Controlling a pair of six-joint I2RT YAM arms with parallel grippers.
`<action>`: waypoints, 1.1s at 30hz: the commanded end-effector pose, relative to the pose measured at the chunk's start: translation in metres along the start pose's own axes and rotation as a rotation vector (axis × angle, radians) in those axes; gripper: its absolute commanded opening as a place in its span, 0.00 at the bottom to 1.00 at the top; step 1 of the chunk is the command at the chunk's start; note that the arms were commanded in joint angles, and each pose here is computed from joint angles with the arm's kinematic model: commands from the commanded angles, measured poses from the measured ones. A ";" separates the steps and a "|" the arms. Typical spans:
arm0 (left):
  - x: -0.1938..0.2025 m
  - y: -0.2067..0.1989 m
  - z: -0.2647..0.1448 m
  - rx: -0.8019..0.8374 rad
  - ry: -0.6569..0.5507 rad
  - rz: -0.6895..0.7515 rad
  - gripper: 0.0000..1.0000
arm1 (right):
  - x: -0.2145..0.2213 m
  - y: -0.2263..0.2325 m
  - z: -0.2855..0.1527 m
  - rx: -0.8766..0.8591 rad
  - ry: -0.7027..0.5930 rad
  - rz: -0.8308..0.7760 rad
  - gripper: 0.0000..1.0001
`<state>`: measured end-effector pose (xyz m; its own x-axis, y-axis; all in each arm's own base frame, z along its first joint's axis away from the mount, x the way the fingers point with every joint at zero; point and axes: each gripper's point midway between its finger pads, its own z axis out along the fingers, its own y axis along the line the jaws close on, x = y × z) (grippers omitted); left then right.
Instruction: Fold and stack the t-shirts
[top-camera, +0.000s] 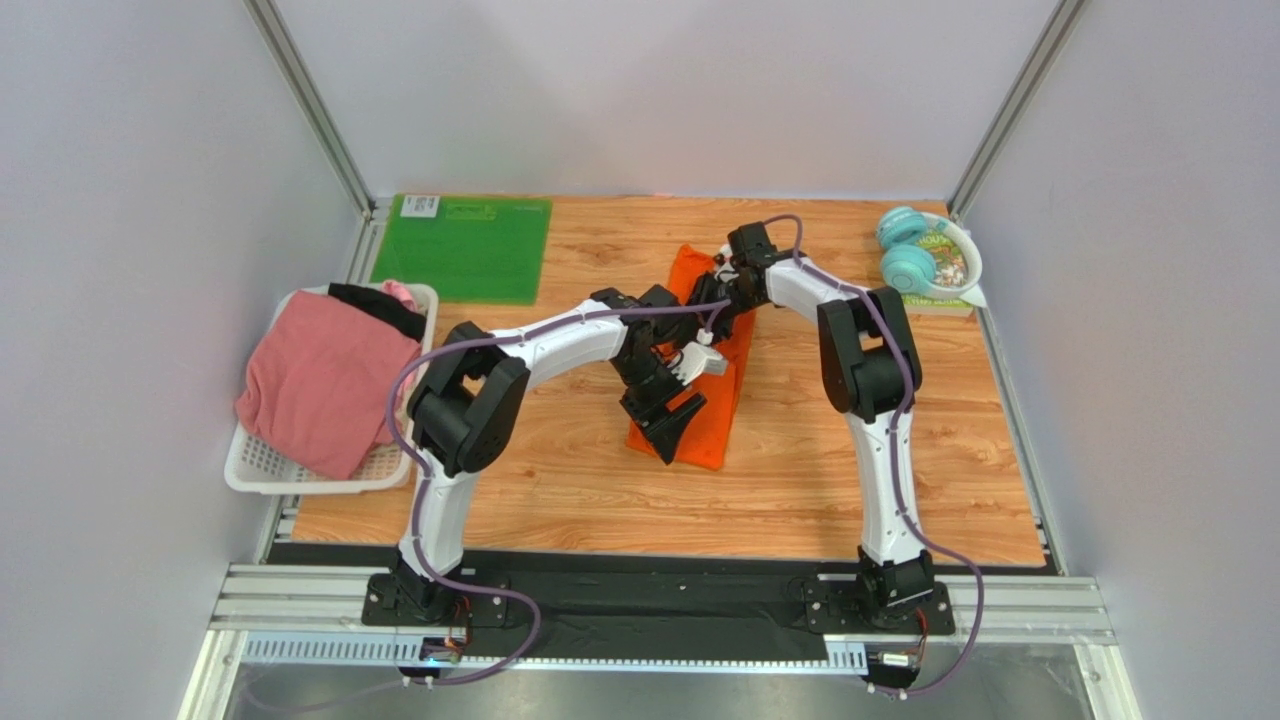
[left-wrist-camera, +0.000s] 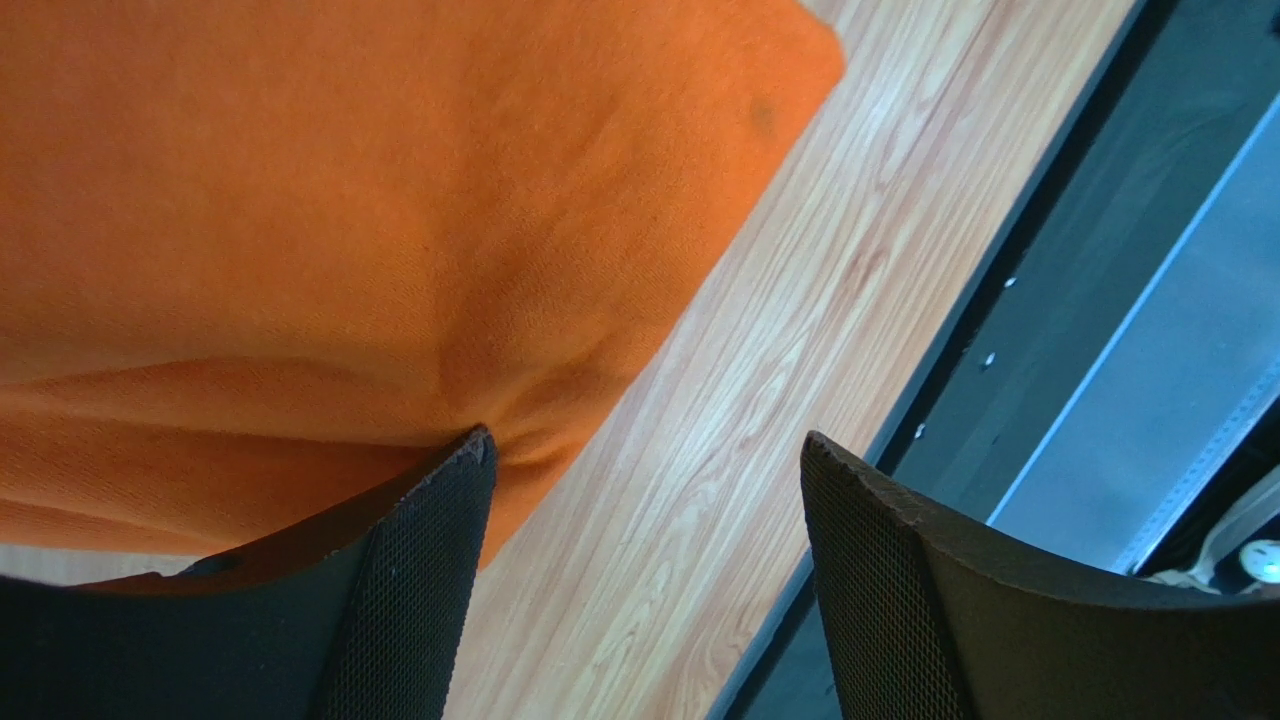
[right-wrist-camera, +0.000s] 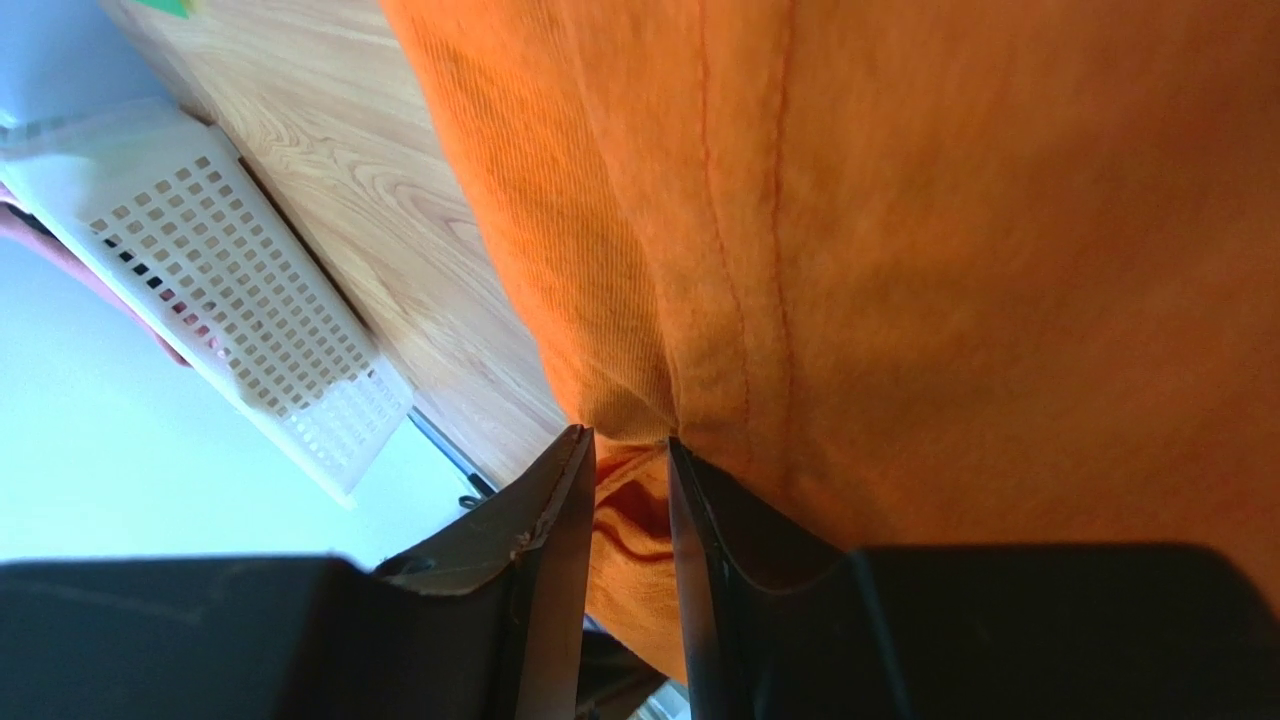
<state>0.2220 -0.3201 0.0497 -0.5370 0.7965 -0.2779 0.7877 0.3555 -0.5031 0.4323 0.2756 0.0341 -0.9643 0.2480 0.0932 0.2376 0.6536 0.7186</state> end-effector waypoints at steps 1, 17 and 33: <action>0.005 0.000 -0.010 -0.041 -0.013 0.099 0.80 | -0.020 -0.007 -0.014 0.049 -0.054 -0.036 0.31; 0.004 -0.059 -0.084 -0.049 -0.207 0.213 0.81 | 0.039 0.067 -0.072 -0.076 -0.038 -0.196 0.36; 0.002 0.005 0.000 -0.008 -0.053 0.111 0.80 | 0.060 0.007 0.004 0.013 0.100 -0.128 0.37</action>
<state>0.2078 -0.3073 0.0611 -0.4828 0.7967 -0.3636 0.8304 0.2846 -0.4789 0.3597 0.3024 0.0470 -0.9917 0.0746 0.1044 0.1269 0.6887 0.7139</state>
